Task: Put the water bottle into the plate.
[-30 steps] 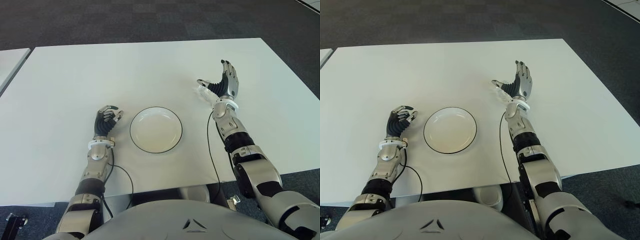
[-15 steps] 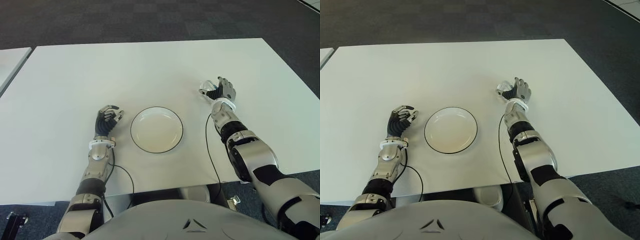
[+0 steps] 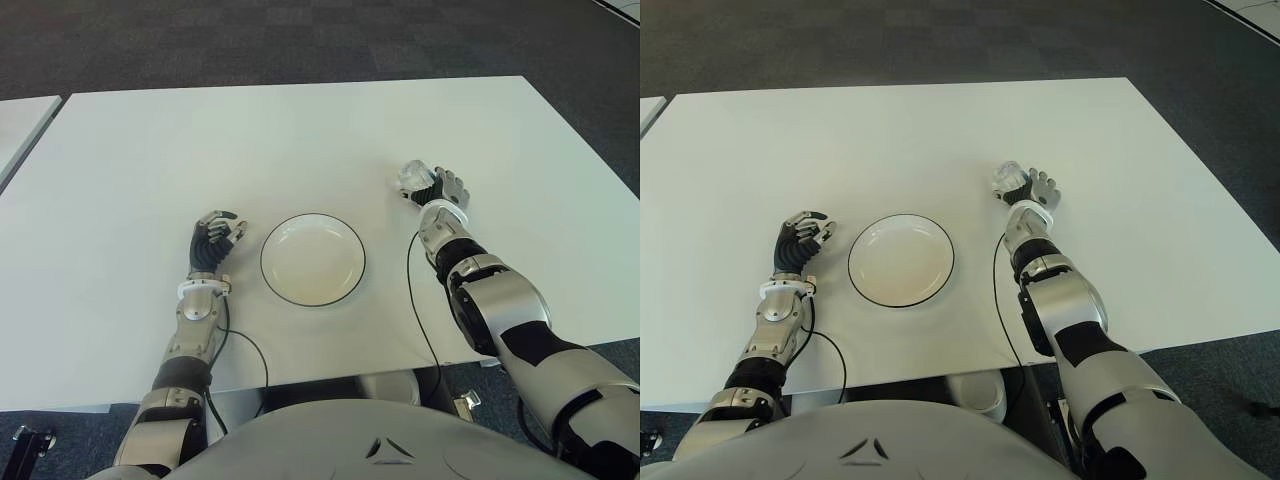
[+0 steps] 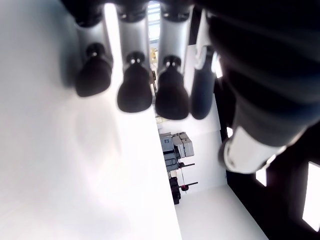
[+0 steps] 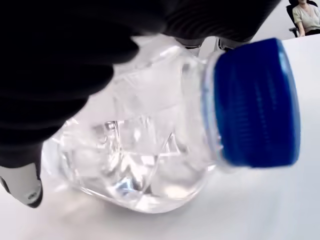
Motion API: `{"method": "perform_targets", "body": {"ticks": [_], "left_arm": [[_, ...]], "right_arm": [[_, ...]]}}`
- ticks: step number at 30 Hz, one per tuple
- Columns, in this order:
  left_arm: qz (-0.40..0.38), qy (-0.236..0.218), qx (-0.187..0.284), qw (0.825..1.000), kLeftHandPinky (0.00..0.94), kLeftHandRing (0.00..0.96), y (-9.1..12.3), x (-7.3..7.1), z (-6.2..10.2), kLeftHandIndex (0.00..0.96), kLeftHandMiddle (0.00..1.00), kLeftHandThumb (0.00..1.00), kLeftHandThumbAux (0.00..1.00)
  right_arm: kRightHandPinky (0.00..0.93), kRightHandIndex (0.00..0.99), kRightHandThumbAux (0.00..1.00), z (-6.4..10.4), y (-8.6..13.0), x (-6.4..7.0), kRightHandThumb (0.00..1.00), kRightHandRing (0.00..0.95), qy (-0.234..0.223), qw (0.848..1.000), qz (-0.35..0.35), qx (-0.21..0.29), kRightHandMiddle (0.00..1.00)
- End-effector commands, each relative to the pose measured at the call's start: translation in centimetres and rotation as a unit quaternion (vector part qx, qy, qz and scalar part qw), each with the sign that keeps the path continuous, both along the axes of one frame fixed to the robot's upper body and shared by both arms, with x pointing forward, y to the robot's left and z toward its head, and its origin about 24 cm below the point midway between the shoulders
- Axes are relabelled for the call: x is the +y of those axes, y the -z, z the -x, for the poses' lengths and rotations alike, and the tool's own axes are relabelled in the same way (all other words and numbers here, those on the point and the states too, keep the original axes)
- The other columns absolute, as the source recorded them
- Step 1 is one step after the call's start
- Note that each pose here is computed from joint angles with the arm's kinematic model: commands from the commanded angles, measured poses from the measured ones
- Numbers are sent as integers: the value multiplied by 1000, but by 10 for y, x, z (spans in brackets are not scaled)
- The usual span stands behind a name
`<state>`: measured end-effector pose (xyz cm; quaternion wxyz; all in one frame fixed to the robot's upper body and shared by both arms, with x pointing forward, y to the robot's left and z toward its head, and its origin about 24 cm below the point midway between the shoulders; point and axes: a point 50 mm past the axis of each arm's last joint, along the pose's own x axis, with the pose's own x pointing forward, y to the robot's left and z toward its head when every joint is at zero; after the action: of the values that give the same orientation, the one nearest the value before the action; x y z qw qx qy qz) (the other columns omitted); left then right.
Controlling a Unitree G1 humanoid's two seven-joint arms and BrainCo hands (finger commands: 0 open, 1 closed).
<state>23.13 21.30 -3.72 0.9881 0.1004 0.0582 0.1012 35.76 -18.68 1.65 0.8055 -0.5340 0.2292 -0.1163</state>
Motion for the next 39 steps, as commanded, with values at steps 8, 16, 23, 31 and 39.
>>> {"method": "perform_targets", "body": {"ticks": [8, 16, 23, 31, 39], "left_arm": [[9, -12, 59, 998, 754, 771, 20, -2, 16, 437, 782, 705, 719], [15, -13, 60, 998, 757, 770, 20, -2, 16, 437, 782, 704, 719], [16, -13, 61, 998, 763, 773, 20, -2, 15, 437, 783, 703, 719], [19, -17, 58, 998, 751, 769, 18, -3, 15, 437, 779, 704, 719], [19, -20, 63, 998, 735, 754, 19, -2, 14, 437, 766, 704, 719]], "right_arm": [[0, 0, 594, 11, 19, 0, 252, 0, -21, 992, 3, 121, 0], [0, 80, 639, 10, 19, -1, 201, 0, -32, 988, 9, 152, 2], [57, 471, 707, 8, 16, -2, 197, 87, -39, 988, 31, 144, 162], [440, 443, 724, 9, 16, -7, 621, 406, -7, 994, 0, 108, 433], [731, 437, 725, 11, 17, -5, 687, 700, 23, 996, -47, 68, 709]]}}
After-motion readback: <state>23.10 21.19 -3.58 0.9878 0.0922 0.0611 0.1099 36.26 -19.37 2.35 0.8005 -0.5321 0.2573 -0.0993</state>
